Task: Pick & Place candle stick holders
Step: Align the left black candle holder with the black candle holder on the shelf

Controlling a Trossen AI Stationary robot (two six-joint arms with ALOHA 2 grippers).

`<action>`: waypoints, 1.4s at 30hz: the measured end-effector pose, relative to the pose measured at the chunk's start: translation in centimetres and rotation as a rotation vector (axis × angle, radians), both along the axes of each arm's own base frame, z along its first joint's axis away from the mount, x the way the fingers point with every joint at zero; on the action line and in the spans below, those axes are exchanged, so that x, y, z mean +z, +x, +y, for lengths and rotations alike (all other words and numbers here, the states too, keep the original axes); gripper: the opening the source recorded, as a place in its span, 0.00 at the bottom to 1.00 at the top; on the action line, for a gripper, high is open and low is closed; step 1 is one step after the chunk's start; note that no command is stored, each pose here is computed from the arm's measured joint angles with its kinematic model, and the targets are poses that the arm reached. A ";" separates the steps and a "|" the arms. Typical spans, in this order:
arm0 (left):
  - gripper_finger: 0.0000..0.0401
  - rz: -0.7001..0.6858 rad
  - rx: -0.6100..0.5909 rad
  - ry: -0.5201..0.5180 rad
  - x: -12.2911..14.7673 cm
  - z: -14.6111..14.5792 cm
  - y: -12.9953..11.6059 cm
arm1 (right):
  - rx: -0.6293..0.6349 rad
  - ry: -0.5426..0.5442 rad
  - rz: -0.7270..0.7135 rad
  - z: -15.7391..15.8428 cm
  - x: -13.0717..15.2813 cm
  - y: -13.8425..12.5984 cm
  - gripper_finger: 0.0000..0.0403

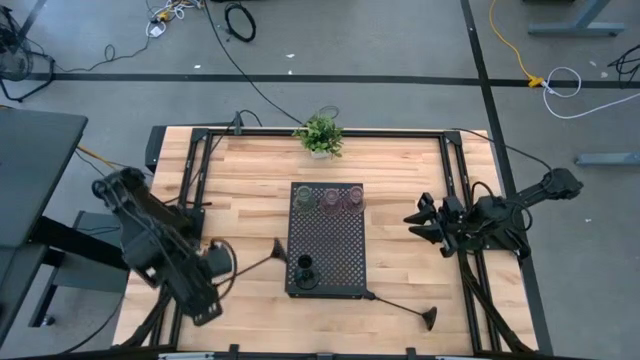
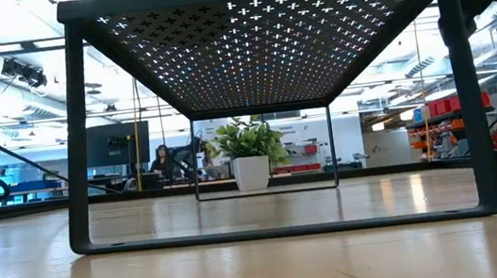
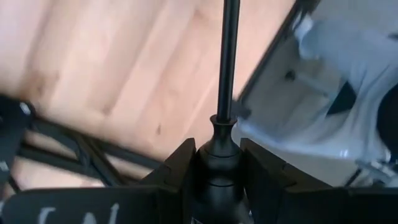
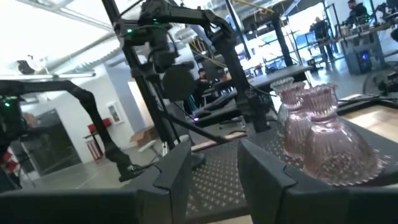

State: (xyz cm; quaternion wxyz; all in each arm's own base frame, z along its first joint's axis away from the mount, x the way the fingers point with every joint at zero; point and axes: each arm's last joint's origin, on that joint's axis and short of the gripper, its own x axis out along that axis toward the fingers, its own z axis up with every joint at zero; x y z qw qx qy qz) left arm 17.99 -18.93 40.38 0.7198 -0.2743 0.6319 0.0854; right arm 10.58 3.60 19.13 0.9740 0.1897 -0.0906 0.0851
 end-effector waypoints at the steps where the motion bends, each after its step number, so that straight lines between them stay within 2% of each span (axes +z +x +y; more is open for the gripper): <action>1: 0.26 -0.020 0.006 0.006 0.2 0.4 0.1 | 0.001 0.010 -0.006 0.0 0.1 0.1 0.32; 6: 0.26 -0.063 -0.038 0.034 0.5 2.4 1.3 | 0.013 0.034 -0.046 0.3 0.5 0.6 0.32; 12: 0.26 -0.100 -0.082 0.083 0.5 5.0 3.3 | 0.002 -0.033 -0.002 0.9 1.5 2.0 0.32; 17: 0.26 -0.124 -0.081 0.125 0.6 7.3 4.5 | 0.009 -0.148 0.035 1.8 4.3 4.1 0.32; 23: 0.26 -0.134 -0.082 0.157 0.6 9.9 5.6 | -0.003 -0.312 0.180 2.9 7.0 6.8 0.32; 27: 0.26 -0.136 -0.071 0.170 0.6 11.5 6.2 | -0.074 -0.387 0.249 3.2 8.7 8.1 0.32; 32: 0.26 -0.135 -0.057 0.173 0.6 13.3 6.7 | -0.128 -0.442 0.263 3.4 10.8 8.9 0.32; 42: 0.26 -0.131 -0.007 0.155 0.6 17.0 7.2 | -0.261 -0.632 0.372 4.3 12.9 12.2 0.32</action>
